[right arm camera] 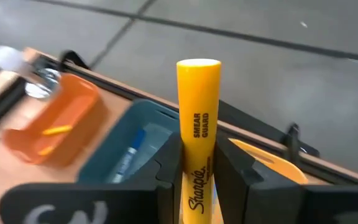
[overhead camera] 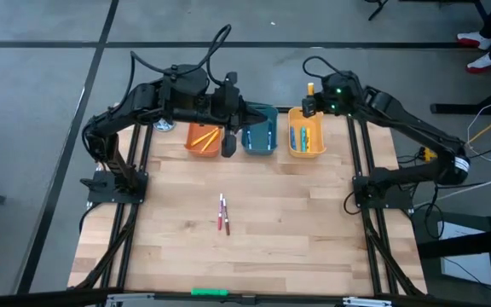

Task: Pick & Place Markers
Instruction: Put the yellow highlighter pen into the yellow bin

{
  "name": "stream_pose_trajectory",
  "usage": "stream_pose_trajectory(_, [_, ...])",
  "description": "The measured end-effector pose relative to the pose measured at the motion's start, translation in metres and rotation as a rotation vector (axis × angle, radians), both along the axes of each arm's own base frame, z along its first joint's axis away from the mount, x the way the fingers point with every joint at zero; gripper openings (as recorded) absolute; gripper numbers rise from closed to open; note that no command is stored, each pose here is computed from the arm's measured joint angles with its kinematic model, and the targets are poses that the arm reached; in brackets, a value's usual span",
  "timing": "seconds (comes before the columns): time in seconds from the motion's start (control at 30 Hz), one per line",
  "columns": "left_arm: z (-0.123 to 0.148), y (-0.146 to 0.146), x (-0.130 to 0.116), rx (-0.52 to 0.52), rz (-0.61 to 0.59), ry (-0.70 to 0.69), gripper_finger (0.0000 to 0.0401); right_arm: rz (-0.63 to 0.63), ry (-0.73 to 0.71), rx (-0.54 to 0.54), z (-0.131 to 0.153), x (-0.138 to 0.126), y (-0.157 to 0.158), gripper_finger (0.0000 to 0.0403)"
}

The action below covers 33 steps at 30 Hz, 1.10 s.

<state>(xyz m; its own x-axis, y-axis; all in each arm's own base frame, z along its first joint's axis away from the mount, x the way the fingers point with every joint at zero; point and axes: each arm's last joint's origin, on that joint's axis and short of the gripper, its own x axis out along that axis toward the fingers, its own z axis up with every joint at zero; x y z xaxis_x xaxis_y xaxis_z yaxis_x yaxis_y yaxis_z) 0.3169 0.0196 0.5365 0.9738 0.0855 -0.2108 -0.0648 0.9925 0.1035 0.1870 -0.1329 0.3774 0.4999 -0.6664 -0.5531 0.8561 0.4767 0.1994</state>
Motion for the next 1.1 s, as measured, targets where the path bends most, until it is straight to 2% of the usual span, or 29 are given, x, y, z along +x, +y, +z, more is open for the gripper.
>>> stream_pose_trajectory(0.47, [0.0, 0.0, 0.0, -0.005, -0.001, -0.001, 0.0002, -0.092, 0.2, 0.132, -0.036, 0.007, -0.031, 0.0065])
stream_pose_trajectory(1.1, [0.0, 0.0, 0.0, -0.008, 0.001, 0.0, 0.0002, -0.095, 0.345, 0.33, -0.086, 0.026, -0.064, 0.0065])
